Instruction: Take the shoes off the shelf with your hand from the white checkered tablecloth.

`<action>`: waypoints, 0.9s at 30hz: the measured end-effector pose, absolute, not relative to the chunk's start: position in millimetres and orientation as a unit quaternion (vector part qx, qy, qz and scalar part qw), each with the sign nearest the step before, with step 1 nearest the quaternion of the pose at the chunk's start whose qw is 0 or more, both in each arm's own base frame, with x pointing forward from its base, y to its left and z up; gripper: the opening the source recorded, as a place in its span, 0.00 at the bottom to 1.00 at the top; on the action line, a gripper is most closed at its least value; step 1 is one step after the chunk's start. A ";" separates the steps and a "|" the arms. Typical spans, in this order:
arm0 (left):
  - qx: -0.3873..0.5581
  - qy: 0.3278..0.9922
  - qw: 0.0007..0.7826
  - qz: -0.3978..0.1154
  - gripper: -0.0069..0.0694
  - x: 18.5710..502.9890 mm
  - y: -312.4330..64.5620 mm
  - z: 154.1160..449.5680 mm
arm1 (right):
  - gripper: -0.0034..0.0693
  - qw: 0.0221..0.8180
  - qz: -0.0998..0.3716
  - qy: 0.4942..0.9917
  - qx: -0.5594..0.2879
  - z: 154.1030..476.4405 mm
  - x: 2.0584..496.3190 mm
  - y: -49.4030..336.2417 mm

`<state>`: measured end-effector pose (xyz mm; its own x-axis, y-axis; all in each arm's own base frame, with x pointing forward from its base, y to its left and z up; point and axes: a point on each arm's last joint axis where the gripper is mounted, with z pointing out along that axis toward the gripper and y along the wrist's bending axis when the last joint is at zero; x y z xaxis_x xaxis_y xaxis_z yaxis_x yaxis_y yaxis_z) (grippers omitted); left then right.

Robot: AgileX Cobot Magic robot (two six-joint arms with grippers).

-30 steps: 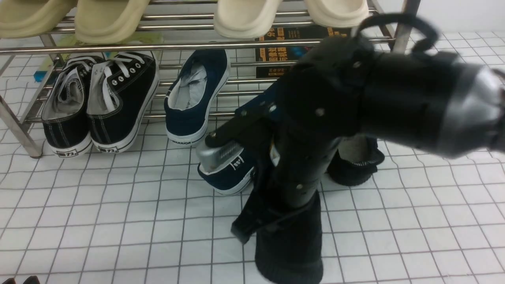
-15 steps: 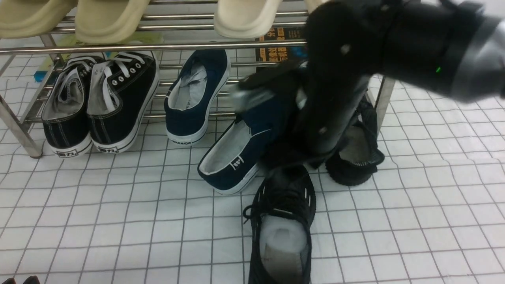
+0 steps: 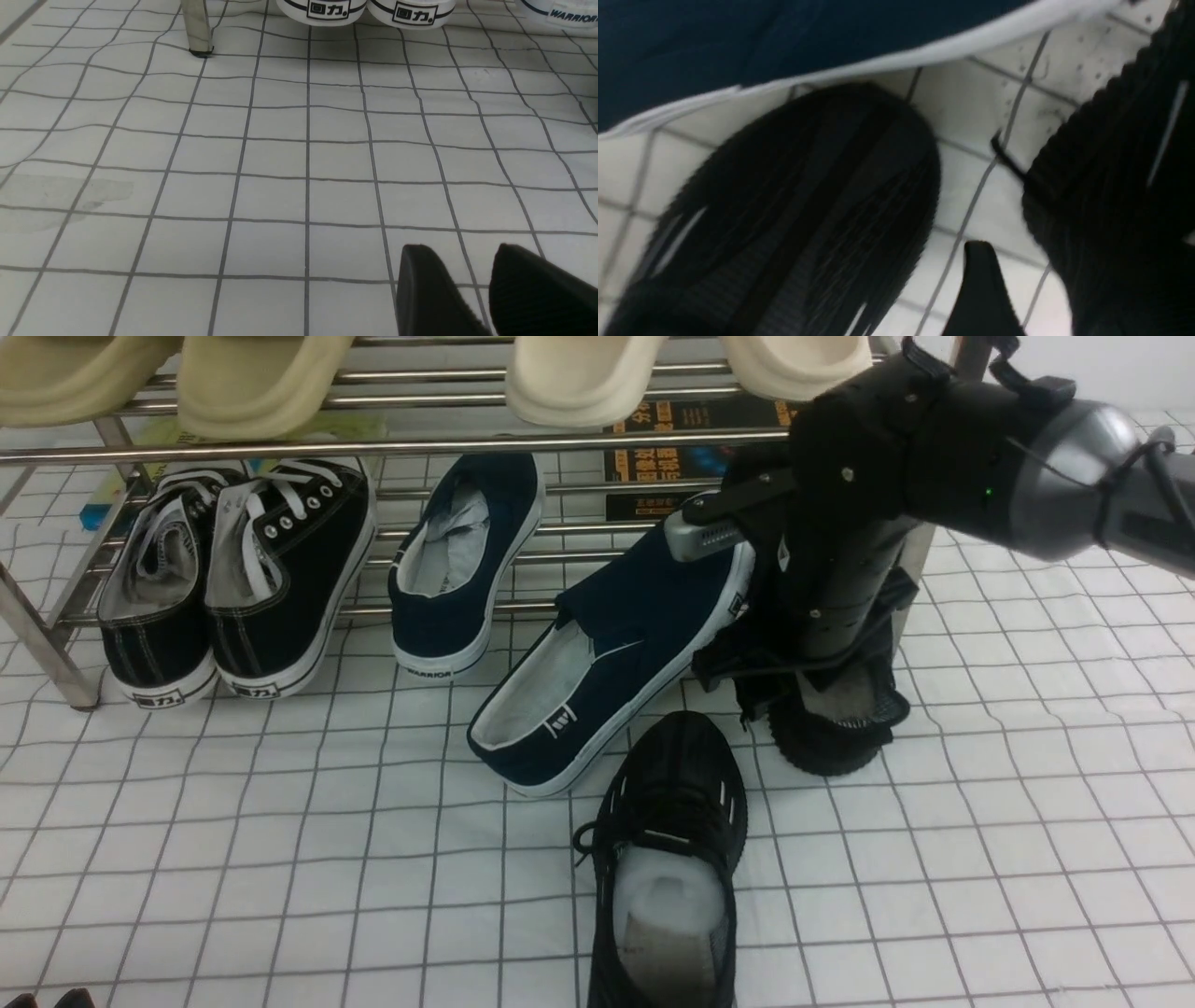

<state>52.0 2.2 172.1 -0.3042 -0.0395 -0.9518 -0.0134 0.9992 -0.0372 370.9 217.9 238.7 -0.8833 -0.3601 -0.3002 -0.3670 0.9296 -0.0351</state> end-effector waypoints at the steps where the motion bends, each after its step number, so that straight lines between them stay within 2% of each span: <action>1: -0.016 0.807 0.590 -0.011 0.41 52.0 2.2 172.1 | 0.67 0.156 0.006 0.969 -0.190 235.2 373.1 218.1; 3: -0.016 0.807 0.590 -0.011 0.41 52.0 2.2 172.1 | 0.63 0.160 0.000 0.968 -0.194 229.8 376.3 218.8; 5: -0.016 0.807 0.590 -0.011 0.41 52.0 2.2 172.1 | 0.52 0.160 -0.004 0.968 -0.196 225.0 378.6 219.0; 7: -0.016 0.807 0.590 -0.011 0.41 52.0 2.2 172.1 | 0.37 0.157 -0.005 0.968 -0.194 223.7 378.3 218.8; 9: -0.016 0.807 0.590 -0.011 0.41 52.0 2.2 172.1 | 0.14 0.149 -0.009 0.970 -0.193 228.1 375.3 216.7; 10: -0.016 0.807 0.590 -0.011 0.41 52.0 2.2 172.1 | 0.08 0.146 -0.010 0.970 -0.192 233.0 372.5 215.0; 12: -0.016 0.807 0.590 -0.011 0.41 52.0 2.2 172.1 | 0.06 0.143 -0.012 0.971 -0.193 240.5 368.8 212.6; 15: -0.016 0.807 0.590 -0.011 0.41 52.0 2.2 172.1 | 0.05 0.136 -0.017 0.971 -0.194 271.7 353.1 201.9; 16: -0.016 0.807 0.590 -0.011 0.41 52.0 2.2 172.1 | 0.05 0.138 -0.013 0.972 -0.190 289.4 343.9 195.9; 20: -0.016 0.807 0.590 -0.011 0.41 52.0 2.2 172.1 | 0.05 0.159 0.005 0.970 -0.186 323.1 325.6 186.2; 27: -0.016 0.807 0.590 -0.011 0.41 52.0 2.2 172.1 | 0.05 0.169 0.034 0.968 -0.181 342.7 310.0 181.6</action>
<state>52.0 2.2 172.1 -0.3042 -0.0392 -0.9518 -0.0134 0.9992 -0.0368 310.0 181.6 342.7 -0.8776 -0.3385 -0.3393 -0.3613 0.9324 0.0043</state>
